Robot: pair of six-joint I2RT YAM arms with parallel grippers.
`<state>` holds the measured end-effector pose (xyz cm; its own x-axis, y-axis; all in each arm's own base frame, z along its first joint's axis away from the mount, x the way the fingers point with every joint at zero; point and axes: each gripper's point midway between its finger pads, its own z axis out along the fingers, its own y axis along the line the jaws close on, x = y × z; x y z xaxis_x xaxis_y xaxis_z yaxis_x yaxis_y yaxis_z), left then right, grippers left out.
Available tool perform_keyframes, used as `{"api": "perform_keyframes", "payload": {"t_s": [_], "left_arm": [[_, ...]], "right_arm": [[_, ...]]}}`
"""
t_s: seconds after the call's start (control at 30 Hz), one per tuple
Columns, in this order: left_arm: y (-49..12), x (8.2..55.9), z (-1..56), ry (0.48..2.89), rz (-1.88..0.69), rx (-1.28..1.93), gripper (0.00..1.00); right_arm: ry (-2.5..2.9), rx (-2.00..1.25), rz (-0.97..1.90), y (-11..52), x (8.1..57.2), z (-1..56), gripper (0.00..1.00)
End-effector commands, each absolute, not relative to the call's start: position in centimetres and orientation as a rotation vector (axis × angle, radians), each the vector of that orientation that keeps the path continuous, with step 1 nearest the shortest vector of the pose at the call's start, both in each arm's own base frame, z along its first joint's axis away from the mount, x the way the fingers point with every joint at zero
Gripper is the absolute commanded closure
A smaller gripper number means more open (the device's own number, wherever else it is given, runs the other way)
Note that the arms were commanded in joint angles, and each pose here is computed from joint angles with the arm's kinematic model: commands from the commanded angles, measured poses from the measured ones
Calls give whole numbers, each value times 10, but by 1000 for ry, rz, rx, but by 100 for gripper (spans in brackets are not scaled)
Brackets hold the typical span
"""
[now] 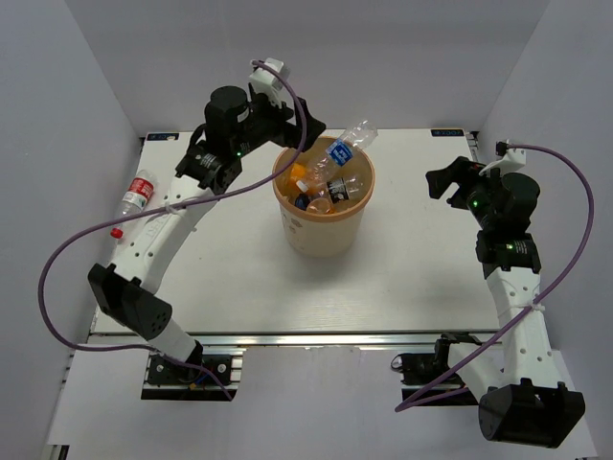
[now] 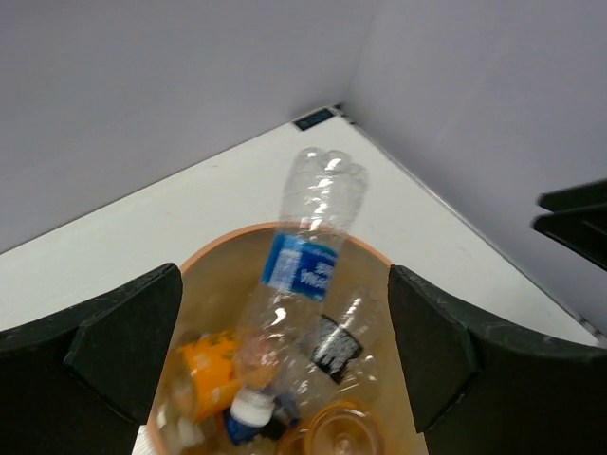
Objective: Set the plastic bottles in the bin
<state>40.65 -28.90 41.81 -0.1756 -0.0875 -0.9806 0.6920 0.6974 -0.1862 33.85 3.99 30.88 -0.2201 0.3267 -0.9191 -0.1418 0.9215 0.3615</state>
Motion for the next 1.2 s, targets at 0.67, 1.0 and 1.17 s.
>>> {"api": "perform_keyframes", "payload": {"t_s": [0.67,1.0,1.17], "left_arm": [[160,481,171,2229,502,-141,2],[213,483,110,2322,639,-232,2],[237,481,90,2348,640,-295,2]], "right_arm": [[1766,140,415,34,360,290,11],[1811,140,446,37,370,277,11],[1823,145,446,37,371,274,11]]}}
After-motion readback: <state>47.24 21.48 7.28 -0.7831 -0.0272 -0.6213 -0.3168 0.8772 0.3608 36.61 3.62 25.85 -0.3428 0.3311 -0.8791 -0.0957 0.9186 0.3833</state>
